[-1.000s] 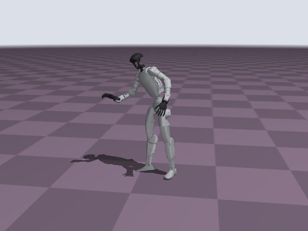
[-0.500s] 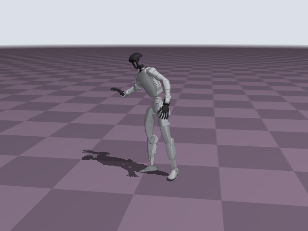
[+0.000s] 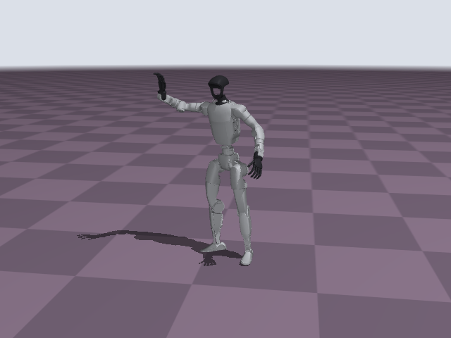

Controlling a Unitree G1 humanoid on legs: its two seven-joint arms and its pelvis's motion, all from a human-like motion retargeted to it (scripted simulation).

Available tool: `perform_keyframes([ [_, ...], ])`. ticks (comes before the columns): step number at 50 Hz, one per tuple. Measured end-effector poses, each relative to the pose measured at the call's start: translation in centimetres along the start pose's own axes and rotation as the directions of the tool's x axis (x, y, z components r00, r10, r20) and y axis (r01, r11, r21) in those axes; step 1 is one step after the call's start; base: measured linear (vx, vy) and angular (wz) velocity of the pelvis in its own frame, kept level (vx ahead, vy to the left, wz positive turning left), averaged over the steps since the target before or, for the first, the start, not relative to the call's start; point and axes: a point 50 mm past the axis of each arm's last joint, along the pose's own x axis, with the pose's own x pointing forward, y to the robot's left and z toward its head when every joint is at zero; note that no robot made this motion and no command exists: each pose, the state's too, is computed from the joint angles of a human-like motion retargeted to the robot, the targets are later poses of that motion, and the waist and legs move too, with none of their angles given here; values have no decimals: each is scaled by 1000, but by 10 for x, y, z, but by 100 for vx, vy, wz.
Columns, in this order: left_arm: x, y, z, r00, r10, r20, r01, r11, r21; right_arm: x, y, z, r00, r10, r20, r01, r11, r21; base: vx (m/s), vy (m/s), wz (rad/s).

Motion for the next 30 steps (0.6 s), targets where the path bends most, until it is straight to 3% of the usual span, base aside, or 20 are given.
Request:
perform_keyframes([
  [5, -13, 15, -31, 990, 67, -126, -65, 998, 25, 29, -15, -35, 980, -127, -152, 106, 984, -143, 1, 12, 4],
  [8, -22, 8, -49, 976, 64, -207, -64, 998, 5, 29, -7, -23, 981, -113, -158, 97, 990, -105, -1, 11, -14],
  [14, -31, -15, -67, 954, -26, -299, 23, 1000, -13, -31, 31, 67, 989, 128, 79, -142, 970, 199, -3, 9, -30],
  [18, -24, -27, -59, 958, -91, -270, 98, 995, 12, -94, 38, 146, 894, 281, 348, -406, 838, 365, -3, 6, -29],
  [21, -16, -35, -45, 967, -140, -211, 151, 988, 37, -124, 29, 193, 802, 285, 525, -529, 747, 403, -2, 7, -9],
  [25, -6, -40, -22, 980, -166, -112, 171, 985, 37, -129, 17, 215, 757, 218, 616, -550, 722, 420, 2, 10, 20],
  [30, -1, -29, -5, 995, -96, -35, 95, 995, -40, -92, 24, 170, 819, 218, 531, -446, 823, 351, 6, 14, 46],
])
